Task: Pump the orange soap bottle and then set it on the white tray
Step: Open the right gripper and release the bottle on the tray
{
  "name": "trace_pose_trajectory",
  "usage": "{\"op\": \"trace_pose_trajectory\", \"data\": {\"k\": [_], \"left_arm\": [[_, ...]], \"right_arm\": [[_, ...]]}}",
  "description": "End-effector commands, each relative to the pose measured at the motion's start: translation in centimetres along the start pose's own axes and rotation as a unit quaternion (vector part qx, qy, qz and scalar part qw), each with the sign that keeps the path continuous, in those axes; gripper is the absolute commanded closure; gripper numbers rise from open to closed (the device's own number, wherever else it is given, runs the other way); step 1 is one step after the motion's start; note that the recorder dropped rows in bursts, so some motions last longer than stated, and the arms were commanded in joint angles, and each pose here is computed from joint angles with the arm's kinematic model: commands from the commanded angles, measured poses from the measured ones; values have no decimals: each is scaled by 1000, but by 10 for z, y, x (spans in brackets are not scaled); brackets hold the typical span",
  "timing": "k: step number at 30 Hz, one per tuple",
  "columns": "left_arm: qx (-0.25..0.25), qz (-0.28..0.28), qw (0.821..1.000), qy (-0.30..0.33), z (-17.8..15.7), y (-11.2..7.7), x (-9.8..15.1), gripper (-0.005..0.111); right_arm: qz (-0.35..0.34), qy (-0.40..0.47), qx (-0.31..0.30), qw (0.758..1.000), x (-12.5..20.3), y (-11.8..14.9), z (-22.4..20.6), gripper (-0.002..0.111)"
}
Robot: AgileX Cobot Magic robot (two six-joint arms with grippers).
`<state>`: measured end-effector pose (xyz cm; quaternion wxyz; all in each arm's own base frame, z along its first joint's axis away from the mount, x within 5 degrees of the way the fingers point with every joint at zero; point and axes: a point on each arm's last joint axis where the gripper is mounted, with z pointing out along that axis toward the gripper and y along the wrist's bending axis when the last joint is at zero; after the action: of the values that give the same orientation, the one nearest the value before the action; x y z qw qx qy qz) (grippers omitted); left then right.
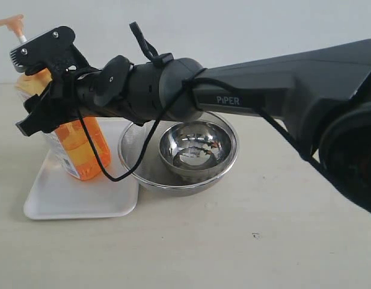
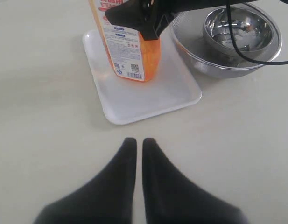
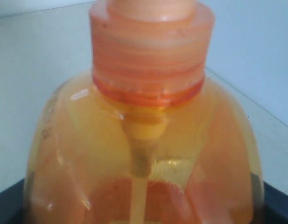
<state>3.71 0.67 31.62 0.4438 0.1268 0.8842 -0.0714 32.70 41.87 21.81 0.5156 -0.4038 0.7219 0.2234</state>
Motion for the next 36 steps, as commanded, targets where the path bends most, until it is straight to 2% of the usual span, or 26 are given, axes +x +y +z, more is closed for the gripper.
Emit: {"op": "trace_pose_trajectory", "data": {"k": [1,21,27,36], "left_arm": [[3,2,1000,1,0,0,1,102],[3,2,1000,1,0,0,1,102],[3,2,1000,1,0,0,1,102],[4,2,1000,1,0,0,2,102]], "right_arm": [[-2,-46,33,998,-25,-8,-10,55],[-2,-48,36,998,-25,-9,-10,55],[9,-59,47,997,-30,-11,-13,36],[21,-61,49,997,-31,-11,-13,37]]}}
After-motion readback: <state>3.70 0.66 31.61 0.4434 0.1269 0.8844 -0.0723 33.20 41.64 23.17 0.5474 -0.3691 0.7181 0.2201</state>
